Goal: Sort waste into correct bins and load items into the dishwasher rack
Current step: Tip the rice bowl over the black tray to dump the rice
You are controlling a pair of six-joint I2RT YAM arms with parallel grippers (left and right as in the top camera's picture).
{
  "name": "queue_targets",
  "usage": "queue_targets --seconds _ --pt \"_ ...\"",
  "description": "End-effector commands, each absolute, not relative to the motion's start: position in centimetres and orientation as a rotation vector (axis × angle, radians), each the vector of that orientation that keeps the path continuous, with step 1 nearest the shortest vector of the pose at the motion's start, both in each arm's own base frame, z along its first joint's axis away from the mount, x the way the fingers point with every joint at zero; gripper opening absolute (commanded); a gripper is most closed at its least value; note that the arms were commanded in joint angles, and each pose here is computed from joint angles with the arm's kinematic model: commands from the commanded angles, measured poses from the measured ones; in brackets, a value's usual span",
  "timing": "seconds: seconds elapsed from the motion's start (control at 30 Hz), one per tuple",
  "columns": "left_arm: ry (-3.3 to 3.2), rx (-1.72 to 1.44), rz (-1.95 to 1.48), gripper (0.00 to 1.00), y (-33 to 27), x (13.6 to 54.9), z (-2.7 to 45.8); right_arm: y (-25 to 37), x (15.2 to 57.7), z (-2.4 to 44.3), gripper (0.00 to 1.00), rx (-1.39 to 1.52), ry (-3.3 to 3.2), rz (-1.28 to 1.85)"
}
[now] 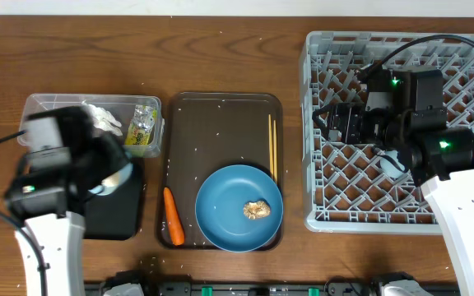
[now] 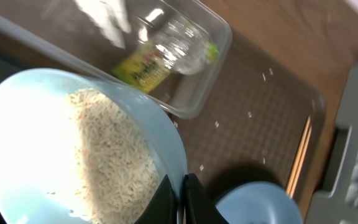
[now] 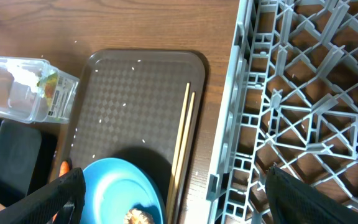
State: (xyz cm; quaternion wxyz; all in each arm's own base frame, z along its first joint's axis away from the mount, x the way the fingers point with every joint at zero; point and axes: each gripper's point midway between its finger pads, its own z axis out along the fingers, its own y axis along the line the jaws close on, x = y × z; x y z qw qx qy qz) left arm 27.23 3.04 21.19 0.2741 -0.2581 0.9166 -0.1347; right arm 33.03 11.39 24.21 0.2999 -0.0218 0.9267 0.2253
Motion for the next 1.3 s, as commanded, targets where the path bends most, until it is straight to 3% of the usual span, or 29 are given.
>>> queue_targets --seconds 0.0,0.33,0.53,0.87,1.27 --pt "2.430 -0.721 -0.573 0.06 3.9 27.1 20.9 11.8 33.1 24.6 0.85 -0.058 2.453 0.609" --pt "2.079 -0.678 -1.059 0.06 7.9 27.5 21.7 11.8 33.2 24.7 0.85 -0.036 2.450 0.618" --pt "1.737 -0.550 -1.227 0.06 9.3 25.6 22.4 11.8 33.2 24.7 0.85 -0.036 2.450 0.618" --pt "1.547 -0.838 -1.156 0.06 13.0 21.5 18.1 11.8 33.2 24.7 0.85 -0.021 2.452 0.623" --pt "1.541 -0.830 -1.120 0.06 13.1 21.0 17.9 11.8 33.2 24.7 0.85 -0.005 2.456 0.629"
